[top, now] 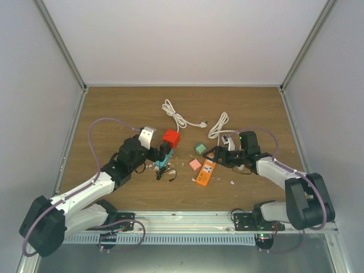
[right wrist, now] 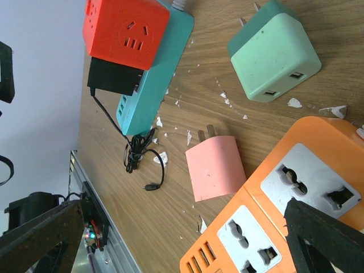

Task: Insert the plug

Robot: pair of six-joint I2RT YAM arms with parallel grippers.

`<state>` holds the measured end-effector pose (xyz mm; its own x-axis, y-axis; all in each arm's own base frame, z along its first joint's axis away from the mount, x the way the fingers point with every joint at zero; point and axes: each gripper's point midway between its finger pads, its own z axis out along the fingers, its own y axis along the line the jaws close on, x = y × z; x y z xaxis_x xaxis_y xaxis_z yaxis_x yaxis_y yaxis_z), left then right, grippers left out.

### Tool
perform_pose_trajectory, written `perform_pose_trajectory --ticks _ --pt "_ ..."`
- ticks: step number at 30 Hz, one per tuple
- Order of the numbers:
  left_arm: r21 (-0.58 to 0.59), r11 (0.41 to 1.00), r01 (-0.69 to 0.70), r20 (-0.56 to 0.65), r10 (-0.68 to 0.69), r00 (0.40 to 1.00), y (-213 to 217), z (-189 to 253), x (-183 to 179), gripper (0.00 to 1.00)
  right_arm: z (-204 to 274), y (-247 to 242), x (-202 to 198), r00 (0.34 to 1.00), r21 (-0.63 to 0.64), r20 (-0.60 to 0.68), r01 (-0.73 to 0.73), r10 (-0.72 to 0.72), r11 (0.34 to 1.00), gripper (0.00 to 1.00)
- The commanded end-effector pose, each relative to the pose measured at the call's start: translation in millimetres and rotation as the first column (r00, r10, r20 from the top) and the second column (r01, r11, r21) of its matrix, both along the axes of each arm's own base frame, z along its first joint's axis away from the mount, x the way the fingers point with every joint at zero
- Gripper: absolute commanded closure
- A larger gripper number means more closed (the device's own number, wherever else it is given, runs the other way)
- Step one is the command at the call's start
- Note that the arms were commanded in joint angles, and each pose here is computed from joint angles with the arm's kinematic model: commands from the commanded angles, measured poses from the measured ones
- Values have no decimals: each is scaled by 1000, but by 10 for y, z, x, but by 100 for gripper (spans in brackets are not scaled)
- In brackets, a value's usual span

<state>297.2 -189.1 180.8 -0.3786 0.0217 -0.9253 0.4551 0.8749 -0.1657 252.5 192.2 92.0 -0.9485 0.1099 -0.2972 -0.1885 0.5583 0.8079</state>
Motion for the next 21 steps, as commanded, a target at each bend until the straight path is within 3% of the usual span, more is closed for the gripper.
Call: perform_pose_trajectory --ticks 1,13,21 --pt "-65 998 17 43 -15 999 -63 229 85 1 -14 -8 8 1000 8 6 -6 6 1000 2" --pt "-74 997 -19 33 22 999 38 230 148 1 -43 11 -6 1000 17 -7 -18 18 1000 2" --pt "-115 992 51 58 -45 997 30 262 87 1 -29 11 -2 1000 19 -1 -15 15 1000 2"
